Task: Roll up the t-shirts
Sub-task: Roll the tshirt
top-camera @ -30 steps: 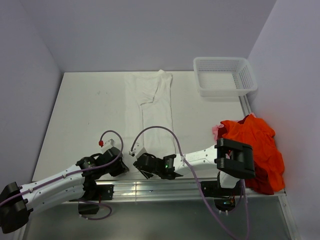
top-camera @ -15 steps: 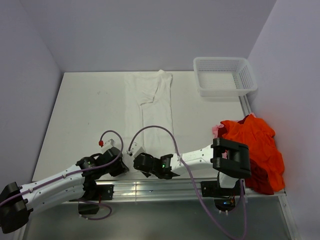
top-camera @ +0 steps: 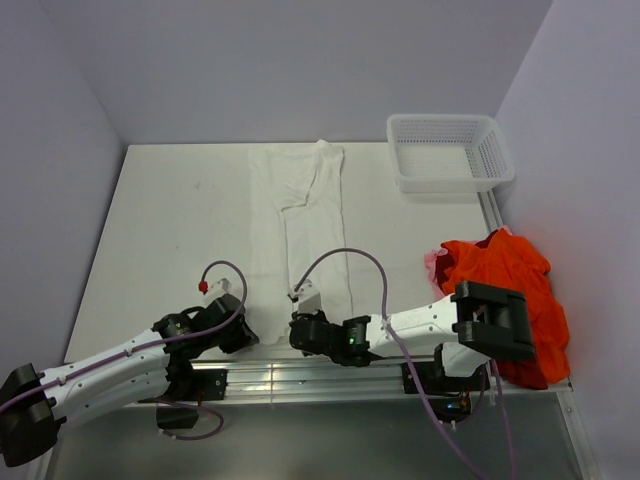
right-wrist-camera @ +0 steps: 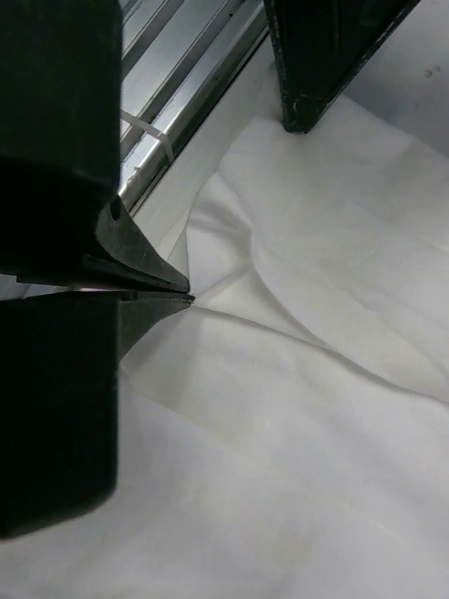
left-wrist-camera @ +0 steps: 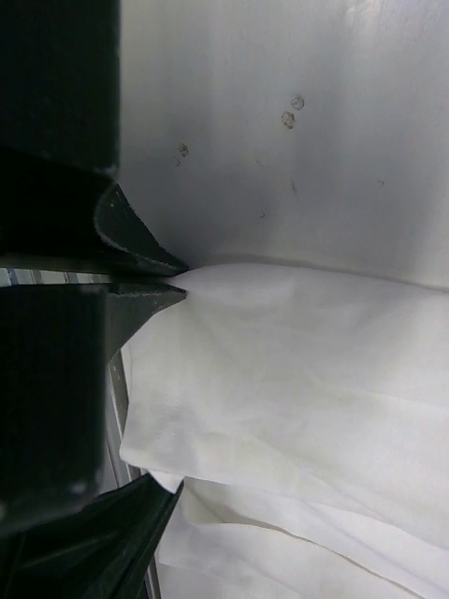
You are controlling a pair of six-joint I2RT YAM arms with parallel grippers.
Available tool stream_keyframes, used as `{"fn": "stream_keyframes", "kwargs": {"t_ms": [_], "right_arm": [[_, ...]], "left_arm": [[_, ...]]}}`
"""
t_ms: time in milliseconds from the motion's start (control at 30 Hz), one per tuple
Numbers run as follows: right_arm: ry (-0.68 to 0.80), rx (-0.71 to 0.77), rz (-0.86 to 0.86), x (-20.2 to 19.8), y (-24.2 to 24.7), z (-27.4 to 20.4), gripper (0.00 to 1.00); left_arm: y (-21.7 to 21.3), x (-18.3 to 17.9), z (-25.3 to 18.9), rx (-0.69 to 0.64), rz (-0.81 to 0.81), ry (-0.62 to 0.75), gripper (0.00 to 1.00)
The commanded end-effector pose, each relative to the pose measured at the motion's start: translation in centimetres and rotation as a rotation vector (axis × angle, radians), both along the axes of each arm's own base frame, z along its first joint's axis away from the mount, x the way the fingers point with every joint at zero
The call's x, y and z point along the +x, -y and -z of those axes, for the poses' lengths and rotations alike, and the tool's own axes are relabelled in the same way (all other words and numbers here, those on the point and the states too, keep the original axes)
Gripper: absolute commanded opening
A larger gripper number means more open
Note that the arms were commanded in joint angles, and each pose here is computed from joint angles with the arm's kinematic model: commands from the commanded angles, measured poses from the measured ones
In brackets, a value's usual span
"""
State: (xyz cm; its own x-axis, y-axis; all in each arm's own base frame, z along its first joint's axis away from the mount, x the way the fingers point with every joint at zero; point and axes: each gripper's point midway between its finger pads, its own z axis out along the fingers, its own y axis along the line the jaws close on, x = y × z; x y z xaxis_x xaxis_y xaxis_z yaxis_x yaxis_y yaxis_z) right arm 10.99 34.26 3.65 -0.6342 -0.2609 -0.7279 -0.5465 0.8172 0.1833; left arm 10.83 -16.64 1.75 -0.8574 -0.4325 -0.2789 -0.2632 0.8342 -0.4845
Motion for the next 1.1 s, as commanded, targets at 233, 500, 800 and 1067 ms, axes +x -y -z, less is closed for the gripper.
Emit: {"fn": "stream_keyframes", "kwargs": {"t_ms": [233,500,800,1067], "right_arm": [[0.067,0.023,0.118,-0.9,-0.5,-1.1,0.28],[0.148,-0.030,0.020,-1.1,-2.0,-1.8,0.35],[0.139,-0.063,-0.043,-1.7,-3.7,-1.0,0.30],[0.125,-0.043,-0.087,-2.2,-4.6,-1.1,0.32]], "left_arm": [[0.0,0.0,-0.3,0.020,0.025,0.003,0.00],[0.1,-0.1,-0.3,0.018,0.029,0.000,0.00],[0.1,0.0,-0.5,0.021,0.031,0.005,0.00],[0.1,0.1,-0.9,0.023,0.032,0.011,0.00]]}}
